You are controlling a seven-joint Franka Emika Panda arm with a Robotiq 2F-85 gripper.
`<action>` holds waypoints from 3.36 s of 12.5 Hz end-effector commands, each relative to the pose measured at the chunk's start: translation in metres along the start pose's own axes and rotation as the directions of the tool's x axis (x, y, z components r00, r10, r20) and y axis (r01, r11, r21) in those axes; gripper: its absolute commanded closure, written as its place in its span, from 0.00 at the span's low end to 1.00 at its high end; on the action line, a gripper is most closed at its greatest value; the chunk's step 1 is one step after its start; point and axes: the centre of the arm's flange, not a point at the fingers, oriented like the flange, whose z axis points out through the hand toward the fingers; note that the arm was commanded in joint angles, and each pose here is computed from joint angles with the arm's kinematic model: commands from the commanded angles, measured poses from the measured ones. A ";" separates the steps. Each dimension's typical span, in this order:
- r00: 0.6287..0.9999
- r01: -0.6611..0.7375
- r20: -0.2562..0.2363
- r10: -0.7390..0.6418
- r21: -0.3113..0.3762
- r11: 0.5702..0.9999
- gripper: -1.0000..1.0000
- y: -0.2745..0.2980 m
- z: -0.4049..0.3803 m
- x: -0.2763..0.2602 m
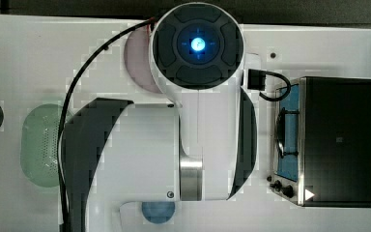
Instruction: Pick Banana and place it in mug.
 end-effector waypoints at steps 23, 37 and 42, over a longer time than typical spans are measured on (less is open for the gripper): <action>0.996 -0.056 0.062 0.059 -0.045 0.997 0.00 0.082 0.336 -0.034; 0.999 -0.046 0.021 0.046 -0.002 0.999 0.73 0.080 0.400 -0.042; 0.996 -0.084 0.008 0.084 0.020 0.996 0.73 0.083 0.300 -0.017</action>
